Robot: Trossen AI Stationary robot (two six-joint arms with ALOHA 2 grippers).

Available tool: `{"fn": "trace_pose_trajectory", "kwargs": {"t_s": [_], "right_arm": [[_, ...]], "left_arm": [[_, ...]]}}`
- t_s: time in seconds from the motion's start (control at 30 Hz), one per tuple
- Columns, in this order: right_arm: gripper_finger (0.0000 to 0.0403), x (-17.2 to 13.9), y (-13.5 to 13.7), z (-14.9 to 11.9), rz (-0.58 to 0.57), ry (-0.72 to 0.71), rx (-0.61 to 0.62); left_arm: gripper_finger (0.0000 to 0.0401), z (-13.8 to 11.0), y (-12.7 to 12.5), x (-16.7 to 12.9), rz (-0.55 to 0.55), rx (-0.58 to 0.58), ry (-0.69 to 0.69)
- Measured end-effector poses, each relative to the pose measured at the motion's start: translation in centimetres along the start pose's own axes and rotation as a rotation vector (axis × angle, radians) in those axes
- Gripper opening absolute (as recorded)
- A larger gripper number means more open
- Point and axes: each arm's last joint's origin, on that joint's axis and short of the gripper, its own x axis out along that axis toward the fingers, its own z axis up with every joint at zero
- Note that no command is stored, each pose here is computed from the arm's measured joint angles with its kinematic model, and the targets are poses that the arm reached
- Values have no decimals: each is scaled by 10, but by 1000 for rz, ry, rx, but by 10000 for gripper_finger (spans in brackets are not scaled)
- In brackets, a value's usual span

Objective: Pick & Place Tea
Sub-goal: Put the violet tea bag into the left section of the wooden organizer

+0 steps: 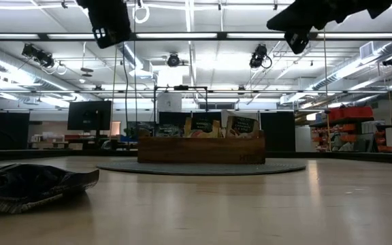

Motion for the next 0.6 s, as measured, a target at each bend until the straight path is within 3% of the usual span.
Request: {"fn": "trace_pose_trajectory", "kwargs": {"t_s": [0.33, 0.6], "right_arm": [[0, -1, 5, -7, 10, 66, -5], [0, -1, 6, -10, 8, 96, -2]], "left_arm": [[68, -22, -23, 64, -81, 64, 235], [164, -40, -34, 109, -122, 115, 329]]}}
